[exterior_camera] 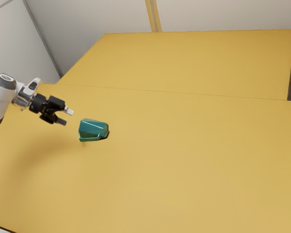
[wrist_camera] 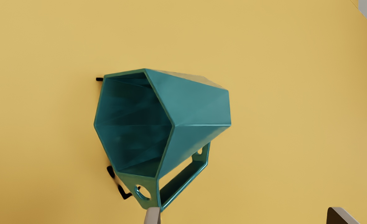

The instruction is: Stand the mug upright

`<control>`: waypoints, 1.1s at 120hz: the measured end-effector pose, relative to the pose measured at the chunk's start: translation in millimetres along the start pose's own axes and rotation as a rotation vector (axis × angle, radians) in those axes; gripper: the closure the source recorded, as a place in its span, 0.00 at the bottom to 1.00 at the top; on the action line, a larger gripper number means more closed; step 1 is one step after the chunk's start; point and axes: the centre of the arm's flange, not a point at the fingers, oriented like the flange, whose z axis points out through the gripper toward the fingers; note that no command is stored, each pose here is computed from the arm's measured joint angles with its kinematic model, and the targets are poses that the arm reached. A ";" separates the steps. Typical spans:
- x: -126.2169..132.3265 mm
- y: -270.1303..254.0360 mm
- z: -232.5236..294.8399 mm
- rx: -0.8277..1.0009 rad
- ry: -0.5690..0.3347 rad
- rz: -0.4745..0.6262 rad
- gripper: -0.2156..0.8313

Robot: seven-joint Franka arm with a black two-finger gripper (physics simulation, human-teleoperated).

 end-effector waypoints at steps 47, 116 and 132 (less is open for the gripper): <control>14.8 -31.8 22.5 -0.035 0.000 0.026 0.23; 23.2 -55.6 55.3 -0.087 -0.007 0.030 0.23; 24.7 -56.0 62.9 -0.112 0.006 0.033 0.23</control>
